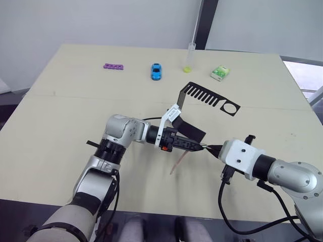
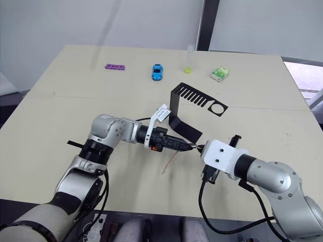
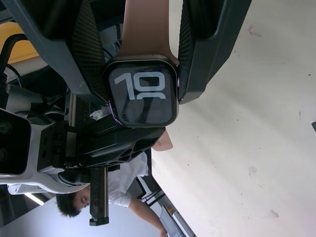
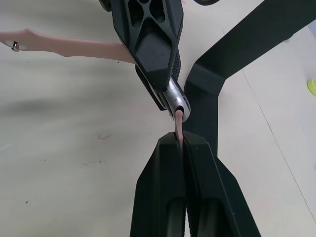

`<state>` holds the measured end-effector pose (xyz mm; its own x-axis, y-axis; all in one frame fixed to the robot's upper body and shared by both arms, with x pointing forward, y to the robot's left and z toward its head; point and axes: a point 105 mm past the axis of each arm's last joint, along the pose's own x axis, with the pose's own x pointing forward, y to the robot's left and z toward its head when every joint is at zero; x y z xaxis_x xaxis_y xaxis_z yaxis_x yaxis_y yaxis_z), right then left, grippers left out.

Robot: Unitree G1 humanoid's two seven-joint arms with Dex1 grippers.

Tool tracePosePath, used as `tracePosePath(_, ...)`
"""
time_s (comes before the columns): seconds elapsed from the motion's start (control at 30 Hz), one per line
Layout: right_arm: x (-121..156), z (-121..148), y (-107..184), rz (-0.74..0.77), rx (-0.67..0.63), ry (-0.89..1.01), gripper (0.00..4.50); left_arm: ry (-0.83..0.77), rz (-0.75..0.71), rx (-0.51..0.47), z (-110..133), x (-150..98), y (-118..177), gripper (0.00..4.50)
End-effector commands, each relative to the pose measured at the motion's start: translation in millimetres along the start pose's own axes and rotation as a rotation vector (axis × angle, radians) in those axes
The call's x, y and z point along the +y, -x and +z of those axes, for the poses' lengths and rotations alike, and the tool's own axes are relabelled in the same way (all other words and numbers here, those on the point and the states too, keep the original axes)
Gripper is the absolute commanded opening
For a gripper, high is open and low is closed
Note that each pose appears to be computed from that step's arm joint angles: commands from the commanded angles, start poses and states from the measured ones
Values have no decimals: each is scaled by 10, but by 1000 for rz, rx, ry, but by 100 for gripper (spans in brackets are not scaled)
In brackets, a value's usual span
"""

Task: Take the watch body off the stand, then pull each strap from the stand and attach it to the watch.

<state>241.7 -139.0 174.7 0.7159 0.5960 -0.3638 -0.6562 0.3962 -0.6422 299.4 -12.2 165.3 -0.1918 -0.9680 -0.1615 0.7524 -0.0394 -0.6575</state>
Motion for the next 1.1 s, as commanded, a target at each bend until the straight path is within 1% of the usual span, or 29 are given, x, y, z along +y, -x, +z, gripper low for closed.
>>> tracePosePath(0.03,-49,113,21,-36,-39,34,0,-57,-102,-3,103,-210,-127,160)
tracePosePath(1.1,-75,128,23,-38,-38,42,0,-57,-93,-5,98,-189,-124,160)
